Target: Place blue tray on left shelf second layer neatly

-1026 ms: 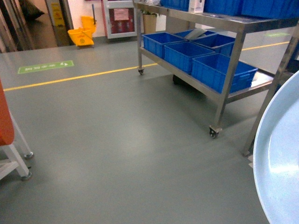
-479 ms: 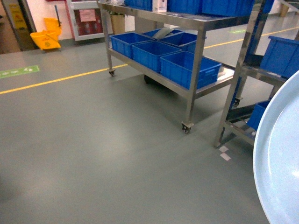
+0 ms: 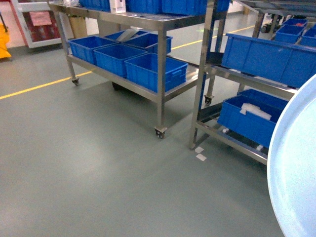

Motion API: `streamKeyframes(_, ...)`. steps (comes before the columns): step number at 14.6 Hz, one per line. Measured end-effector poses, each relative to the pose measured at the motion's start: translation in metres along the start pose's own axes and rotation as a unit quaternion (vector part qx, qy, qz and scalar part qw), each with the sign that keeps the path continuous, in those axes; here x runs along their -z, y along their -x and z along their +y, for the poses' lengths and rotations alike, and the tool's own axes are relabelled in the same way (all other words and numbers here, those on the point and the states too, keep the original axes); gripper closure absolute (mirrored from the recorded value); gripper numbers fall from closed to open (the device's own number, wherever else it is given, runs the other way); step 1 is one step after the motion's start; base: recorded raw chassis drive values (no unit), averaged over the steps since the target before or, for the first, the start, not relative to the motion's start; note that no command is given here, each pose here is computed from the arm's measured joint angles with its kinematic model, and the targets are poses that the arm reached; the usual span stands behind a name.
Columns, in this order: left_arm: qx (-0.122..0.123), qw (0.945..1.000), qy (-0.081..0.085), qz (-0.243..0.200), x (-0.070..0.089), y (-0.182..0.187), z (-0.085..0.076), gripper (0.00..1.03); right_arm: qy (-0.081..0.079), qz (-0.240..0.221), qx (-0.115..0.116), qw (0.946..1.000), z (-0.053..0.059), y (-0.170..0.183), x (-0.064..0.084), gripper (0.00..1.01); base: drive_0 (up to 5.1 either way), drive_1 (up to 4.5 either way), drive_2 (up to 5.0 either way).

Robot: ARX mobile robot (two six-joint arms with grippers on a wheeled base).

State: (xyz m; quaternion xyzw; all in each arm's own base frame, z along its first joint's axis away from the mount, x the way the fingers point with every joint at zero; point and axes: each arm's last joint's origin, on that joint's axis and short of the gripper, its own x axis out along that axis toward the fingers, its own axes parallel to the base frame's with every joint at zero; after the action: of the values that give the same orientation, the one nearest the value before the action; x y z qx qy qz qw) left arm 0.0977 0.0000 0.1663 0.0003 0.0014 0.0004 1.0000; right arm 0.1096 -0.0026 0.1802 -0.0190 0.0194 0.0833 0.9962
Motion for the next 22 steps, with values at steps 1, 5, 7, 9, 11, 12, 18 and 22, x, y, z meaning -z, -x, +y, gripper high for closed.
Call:
streamKeyframes(1, 0.0, 1.0, 0.0, 0.0, 0.0, 0.0, 0.0, 0.05, 0.0, 0.0, 0.0, 1.0, 0.0, 0.0, 0.0, 0.99, -1.7, -1.71, -1.7)
streamKeyframes(5, 0.0, 1.0, 0.0, 0.0, 0.0, 0.0, 0.0, 0.05, 0.0, 0.0, 0.0, 1.0, 0.0, 0.0, 0.0, 0.99, -1.6, -1.62, -1.6)
streamKeyframes(7, 0.0, 1.0, 0.0, 0.0, 0.0, 0.0, 0.0, 0.05, 0.0, 0.0, 0.0, 1.0, 0.0, 0.0, 0.0, 0.99, -1.8, -1.78, -1.8)
streamKeyframes(9, 0.0, 1.0, 0.0, 0.0, 0.0, 0.0, 0.0, 0.05, 0.0, 0.0, 0.0, 1.0, 0.0, 0.0, 0.0, 0.99, -1.6, -1.58, -1.6)
streamKeyframes(11, 0.0, 1.0, 0.0, 0.0, 0.0, 0.0, 0.0, 0.05, 0.0, 0.0, 0.0, 1.0, 0.0, 0.0, 0.0, 0.99, -1.6, -1.61, -1.6)
streamKeyframes(12, 0.0, 1.0, 0.0, 0.0, 0.0, 0.0, 0.0, 0.05, 0.0, 0.0, 0.0, 1.0, 0.0, 0.0, 0.0, 0.99, -1.6, -1.61, -1.6)
streamKeyframes(18, 0.0, 1.0, 0.0, 0.0, 0.0, 0.0, 0.0, 0.05, 0.0, 0.0, 0.0, 1.0, 0.0, 0.0, 0.0, 0.99, -1.6, -1.57, -1.6)
streamKeyframes(22, 0.0, 1.0, 0.0, 0.0, 0.0, 0.0, 0.0, 0.05, 0.0, 0.0, 0.0, 1.0, 0.0, 0.0, 0.0, 0.99, -1.7, -1.75, -1.7)
